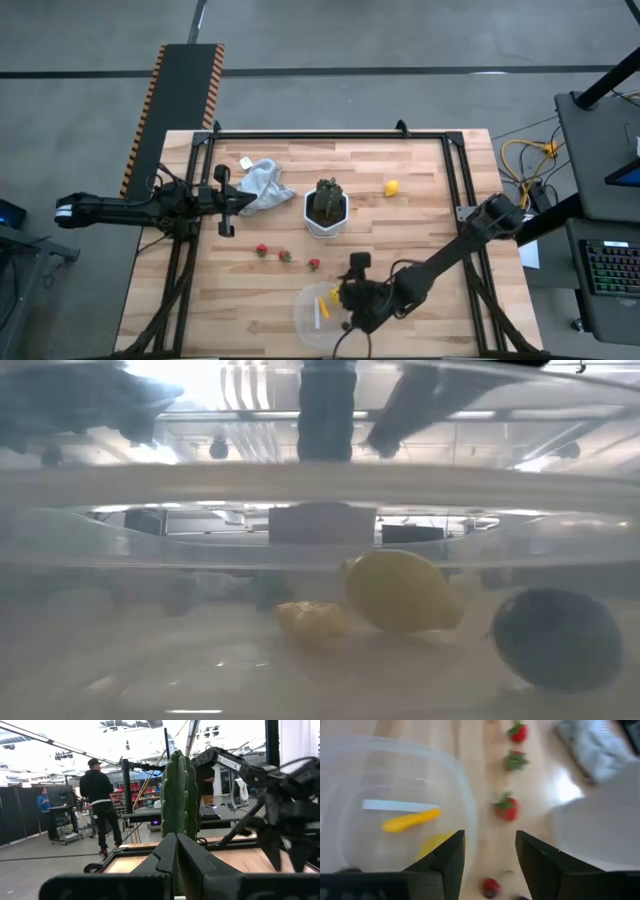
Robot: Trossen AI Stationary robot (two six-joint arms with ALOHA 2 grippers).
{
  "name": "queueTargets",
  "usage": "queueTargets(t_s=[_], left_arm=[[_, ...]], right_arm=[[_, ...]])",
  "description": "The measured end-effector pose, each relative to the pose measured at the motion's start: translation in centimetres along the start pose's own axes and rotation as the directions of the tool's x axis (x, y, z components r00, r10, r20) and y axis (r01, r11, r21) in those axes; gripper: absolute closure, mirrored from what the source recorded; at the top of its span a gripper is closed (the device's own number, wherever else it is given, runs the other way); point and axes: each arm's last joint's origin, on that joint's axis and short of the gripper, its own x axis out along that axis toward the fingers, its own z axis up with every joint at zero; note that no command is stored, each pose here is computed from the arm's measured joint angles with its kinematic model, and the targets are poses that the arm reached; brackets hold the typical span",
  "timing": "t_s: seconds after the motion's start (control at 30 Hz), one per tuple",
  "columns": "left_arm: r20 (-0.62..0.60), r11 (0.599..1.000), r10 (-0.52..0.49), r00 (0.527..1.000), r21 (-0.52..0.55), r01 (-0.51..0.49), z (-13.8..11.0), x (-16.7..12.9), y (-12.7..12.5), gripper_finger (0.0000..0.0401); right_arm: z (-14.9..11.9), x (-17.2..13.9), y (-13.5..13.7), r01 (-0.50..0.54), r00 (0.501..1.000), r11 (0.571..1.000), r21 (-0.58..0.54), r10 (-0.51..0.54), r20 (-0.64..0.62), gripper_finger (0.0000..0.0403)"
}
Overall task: Pick and placing Produce into tupperware
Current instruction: Put the yellow lemon into the transparent bin
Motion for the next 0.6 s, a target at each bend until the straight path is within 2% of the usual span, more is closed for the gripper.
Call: queueTargets(t_s=[0.13, 0.3, 0.5, 0.6], left_arm=[[-0.001, 1.000, 0.000, 1.000, 0.000, 0.000, 0.0, 0.0, 0.0, 0.0401], [-0.006, 1.000, -0.001, 1.000, 0.000, 0.001, -0.1, 0.0, 0.0, 0.0401], [-0.013, 1.000, -0.002, 1.000, 0.000, 0.002, -0.2, 0.1, 0.0, 0.0401], [-0.014, 1.000, -0.002, 1.000, 0.000, 0.002, -0.2, 0.1, 0.0, 0.0401]], right_arm=[[-0.5, -2.0, -1.9, 0.068, 0.998, 0.998, -0.006, -0.068, -0.011, 0.0239], [-1.9, -3.5, -3.7, 0.088, 0.996, 0.996, 0.010, -0.088, 0.006, 0.0239], [-5.2, -3.2, -5.8, 0.115, 0.993, 0.993, 0.024, -0.114, -0.023, 0.0239], [-6.7, -3.0, -7.3, 0.166, 0.986, 0.982, 0.088, -0.164, -0.029, 0.0234]])
